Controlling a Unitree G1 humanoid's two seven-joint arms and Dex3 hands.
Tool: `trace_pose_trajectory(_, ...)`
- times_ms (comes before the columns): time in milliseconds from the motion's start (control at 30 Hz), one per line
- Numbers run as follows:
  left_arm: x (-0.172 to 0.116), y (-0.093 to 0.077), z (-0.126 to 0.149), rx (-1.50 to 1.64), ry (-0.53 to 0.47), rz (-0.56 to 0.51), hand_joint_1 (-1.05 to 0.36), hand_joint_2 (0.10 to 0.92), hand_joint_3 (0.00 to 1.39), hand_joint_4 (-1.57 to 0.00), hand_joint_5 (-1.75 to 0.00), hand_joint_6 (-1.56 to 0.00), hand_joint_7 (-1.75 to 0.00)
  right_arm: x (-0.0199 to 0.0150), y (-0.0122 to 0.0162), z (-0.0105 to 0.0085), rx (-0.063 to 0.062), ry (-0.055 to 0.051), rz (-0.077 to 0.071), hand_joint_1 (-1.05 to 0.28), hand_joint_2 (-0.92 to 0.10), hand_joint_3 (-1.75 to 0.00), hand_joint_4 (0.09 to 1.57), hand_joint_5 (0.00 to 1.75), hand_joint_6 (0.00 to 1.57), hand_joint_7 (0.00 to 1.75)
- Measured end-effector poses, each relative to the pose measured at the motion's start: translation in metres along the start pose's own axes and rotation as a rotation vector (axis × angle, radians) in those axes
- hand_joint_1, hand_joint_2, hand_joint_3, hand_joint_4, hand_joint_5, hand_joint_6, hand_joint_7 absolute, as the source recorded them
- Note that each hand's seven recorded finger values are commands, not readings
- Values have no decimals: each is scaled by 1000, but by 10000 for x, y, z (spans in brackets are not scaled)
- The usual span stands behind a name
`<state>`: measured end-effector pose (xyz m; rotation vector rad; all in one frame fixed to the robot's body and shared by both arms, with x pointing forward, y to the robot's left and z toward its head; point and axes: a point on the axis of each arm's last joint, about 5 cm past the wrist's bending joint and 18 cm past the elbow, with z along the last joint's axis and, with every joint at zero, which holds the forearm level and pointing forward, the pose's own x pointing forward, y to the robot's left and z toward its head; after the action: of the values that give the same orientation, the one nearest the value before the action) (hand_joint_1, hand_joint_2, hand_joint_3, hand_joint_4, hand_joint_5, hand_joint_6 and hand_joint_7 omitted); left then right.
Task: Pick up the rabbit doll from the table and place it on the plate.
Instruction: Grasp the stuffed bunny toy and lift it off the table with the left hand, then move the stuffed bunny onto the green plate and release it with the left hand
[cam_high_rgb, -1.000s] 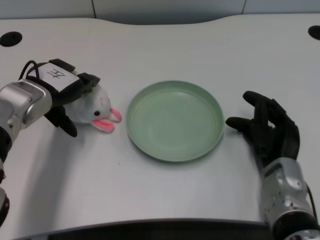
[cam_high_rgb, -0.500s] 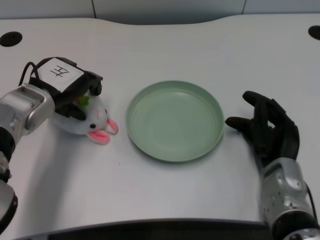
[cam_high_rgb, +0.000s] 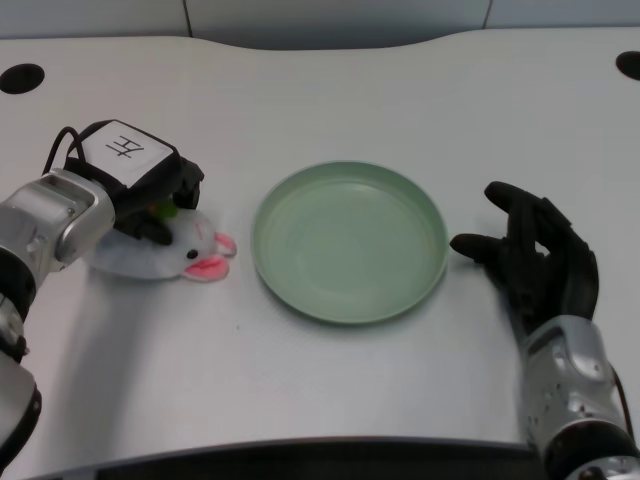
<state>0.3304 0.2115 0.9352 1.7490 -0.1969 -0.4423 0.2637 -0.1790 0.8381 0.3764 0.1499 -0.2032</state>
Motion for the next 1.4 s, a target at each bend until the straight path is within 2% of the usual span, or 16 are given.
trace_pose_trajectory(33,0,0,0,-2,0,-2,-266,883,7,-783,-1739,-818,-1196,0,0,0,0,0,0,-423,-921,-380,765,1096,704,775)
trace_pose_trajectory(167,-2,0,-2,-17,1,-5,-255,900,6,-793,-1696,-791,-1220,0,0,0,0,0,0,-411,-921,-388,762,1112,695,782)
trace_pose_trajectory(267,-2,3,-5,-27,6,-17,-242,909,5,-755,-1713,-733,-1384,0,3,0,3,-1,-1,-410,-921,-385,774,1121,697,780)
trace_pose_trajectory(367,-3,10,-11,-46,14,-28,-224,895,3,-737,-1701,-702,-1442,-1,5,-1,5,-1,-1,-412,-921,-381,776,1120,704,780)
trace_pose_trajectory(467,-6,15,-18,-50,12,-28,-221,874,2,-765,-1608,-728,-1335,0,-3,1,3,-1,2,-417,-921,-376,783,1123,709,784)
trace_pose_trajectory(500,-8,18,-21,-53,11,-26,-216,858,3,-779,-1521,-767,-1171,0,-3,1,3,-1,2,-416,-921,-380,769,1115,700,779)
trace_pose_trajectory(533,-10,22,-25,-58,10,-22,-215,861,6,-790,-1495,-795,-1100,0,-2,2,3,-1,2,-417,-921,-381,766,1112,701,779)
trace_pose_trajectory(633,-17,43,-41,-78,5,-7,-210,882,9,-787,-1604,-798,-1116,1,-1,3,3,-1,-2,-413,-921,-375,771,1119,707,781)
trace_pose_trajectory(700,-21,61,-51,-90,-1,6,-200,892,7,-789,-1709,-763,-1212,1,0,3,2,-2,-2,-415,-921,-375,770,1119,703,780)
trace_pose_trajectory(767,-26,83,-65,-99,-8,21,-196,879,5,-808,-1738,-765,-1192,2,1,4,0,-1,-1,-424,-921,-368,764,1115,706,782)
trace_pose_trajectory(833,-33,106,-85,-98,-7,33,-182,909,13,-850,-1745,-679,-1505,3,1,5,0,-1,0,-426,-921,-367,759,1111,700,781)
trace_pose_trajectory(1000,-53,156,-139,-92,4,54,-156,904,5,-865,-1746,-629,-1709,4,1,5,0,-1,0,-409,-921,-396,768,1115,699,781)
trace_pose_trajectory(1067,-50,196,-151,-89,2,71,-168,902,4,-874,-1746,-625,-1739,4,1,5,0,-1,0,-407,-921,-399,762,1113,696,779)
trace_pose_trajectory(1267,-39,353,-198,-113,4,139,-173,887,2,-865,-1746,-696,-1466,6,5,6,1,-1,-1,-414,-921,-379,750,1114,695,786)
trace_pose_trajectory(1333,-50,382,-220,-112,6,154,-161,876,2,-866,-1746,-680,-1545,8,11,7,-1,-1,-8,-414,-921,-382,757,1120,696,790)
trace_pose_trajectory(1400,-62,411,-245,-112,8,166,-151,896,13,-863,-1746,-628,-1703,10,18,10,0,0,-11,-403,-921,-393,752,1118,684,788)
